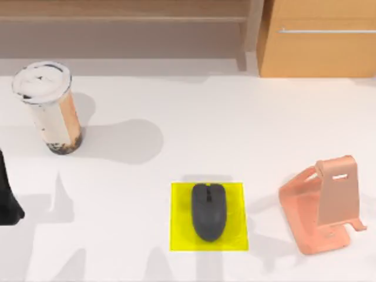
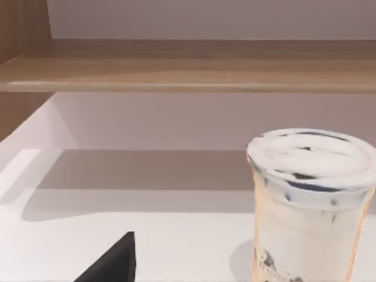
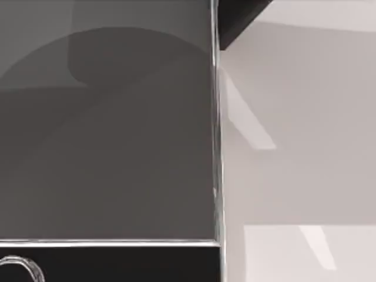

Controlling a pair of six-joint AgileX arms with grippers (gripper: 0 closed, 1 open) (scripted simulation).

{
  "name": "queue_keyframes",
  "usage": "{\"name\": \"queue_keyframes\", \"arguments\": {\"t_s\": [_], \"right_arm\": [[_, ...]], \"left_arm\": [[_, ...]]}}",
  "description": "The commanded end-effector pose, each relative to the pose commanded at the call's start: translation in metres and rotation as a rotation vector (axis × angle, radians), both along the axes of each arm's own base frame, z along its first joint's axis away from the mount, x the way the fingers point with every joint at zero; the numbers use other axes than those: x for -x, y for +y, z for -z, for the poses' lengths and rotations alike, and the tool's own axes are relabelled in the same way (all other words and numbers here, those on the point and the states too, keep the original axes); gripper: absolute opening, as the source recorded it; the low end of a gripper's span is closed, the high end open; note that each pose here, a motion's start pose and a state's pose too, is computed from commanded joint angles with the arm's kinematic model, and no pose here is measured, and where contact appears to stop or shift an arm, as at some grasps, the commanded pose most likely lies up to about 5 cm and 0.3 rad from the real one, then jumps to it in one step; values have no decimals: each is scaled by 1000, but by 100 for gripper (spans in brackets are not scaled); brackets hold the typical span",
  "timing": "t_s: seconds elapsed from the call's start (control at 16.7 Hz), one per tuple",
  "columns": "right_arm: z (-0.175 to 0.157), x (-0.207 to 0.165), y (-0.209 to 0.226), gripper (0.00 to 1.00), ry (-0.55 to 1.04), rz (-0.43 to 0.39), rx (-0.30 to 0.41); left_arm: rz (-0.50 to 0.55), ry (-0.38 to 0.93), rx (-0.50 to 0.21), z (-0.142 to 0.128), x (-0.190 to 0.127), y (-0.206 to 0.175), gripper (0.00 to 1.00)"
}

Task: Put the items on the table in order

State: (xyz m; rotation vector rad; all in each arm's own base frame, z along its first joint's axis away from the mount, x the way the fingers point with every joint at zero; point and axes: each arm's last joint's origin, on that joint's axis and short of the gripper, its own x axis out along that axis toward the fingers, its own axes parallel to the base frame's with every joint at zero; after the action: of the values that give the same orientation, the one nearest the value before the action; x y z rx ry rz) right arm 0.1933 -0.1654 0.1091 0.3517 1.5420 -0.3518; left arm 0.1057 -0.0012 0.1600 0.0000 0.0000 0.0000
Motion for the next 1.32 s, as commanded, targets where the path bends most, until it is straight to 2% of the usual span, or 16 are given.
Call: {"name": "queue_keyframes", "arguments": {"t_s": [0.18, 0.24, 0.66, 1.32], "right_arm": [[0, 0, 0, 2, 0, 0, 0], [0, 0, 0, 0, 0, 0, 0], [0, 0, 0, 0, 0, 0, 0], [-36, -1, 0, 0, -12, 1, 6]], "left_arm": [[0, 0, 0, 0, 0, 0, 100], [0, 0, 0, 0, 0, 0, 100], [0, 0, 0, 0, 0, 0, 100], [0, 0, 0, 0, 0, 0, 100]]}}
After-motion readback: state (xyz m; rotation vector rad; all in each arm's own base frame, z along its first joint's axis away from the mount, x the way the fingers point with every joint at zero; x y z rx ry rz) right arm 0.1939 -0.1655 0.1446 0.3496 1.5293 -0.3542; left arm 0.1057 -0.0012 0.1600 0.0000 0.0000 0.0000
